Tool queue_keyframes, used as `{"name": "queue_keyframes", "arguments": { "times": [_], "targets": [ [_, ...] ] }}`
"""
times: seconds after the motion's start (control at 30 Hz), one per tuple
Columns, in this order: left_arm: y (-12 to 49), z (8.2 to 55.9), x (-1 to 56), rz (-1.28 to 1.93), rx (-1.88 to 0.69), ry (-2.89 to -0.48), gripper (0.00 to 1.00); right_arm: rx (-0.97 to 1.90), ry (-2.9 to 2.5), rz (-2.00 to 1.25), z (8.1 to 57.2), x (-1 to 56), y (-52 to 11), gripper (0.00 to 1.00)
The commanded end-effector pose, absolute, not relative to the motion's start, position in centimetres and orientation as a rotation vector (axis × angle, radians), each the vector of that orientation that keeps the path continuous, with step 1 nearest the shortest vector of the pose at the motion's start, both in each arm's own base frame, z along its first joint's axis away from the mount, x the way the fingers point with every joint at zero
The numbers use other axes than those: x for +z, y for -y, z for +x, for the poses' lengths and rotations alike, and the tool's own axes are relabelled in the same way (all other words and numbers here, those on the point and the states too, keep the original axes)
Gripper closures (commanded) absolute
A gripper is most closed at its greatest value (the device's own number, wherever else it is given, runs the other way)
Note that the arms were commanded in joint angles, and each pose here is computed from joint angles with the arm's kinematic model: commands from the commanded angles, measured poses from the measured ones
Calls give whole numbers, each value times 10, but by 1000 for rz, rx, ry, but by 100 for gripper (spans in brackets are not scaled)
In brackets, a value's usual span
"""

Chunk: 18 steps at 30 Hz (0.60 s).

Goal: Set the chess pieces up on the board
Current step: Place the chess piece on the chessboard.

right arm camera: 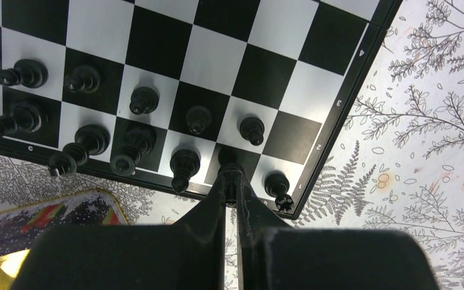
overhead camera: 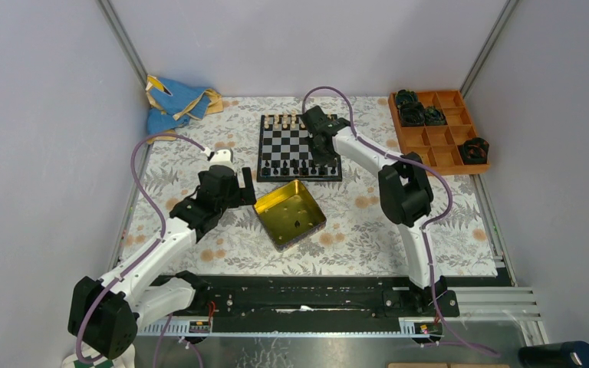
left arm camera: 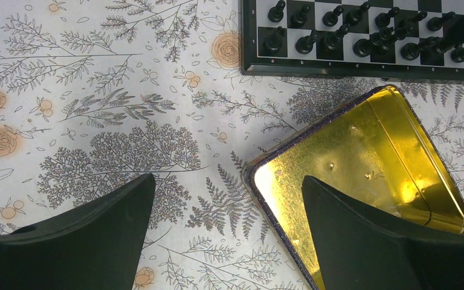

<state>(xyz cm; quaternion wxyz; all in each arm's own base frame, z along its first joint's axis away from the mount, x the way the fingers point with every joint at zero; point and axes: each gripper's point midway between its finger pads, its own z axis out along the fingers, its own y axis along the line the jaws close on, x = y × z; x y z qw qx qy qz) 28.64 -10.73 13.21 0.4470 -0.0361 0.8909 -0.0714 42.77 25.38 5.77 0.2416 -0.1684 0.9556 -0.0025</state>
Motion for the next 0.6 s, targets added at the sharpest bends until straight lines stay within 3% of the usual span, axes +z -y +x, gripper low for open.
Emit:
{"name": "queue_keyframes", "arguments": {
  "times": [0.0,0.57],
  "targets": [
    [106,296,140,-113,-175,-2153,1,30,-2583,-459,443,67,-260,100],
    [106,297,138,-112,-171,-2159,1,41,-2615,-450,440,62,-258,100]
  ]
}}
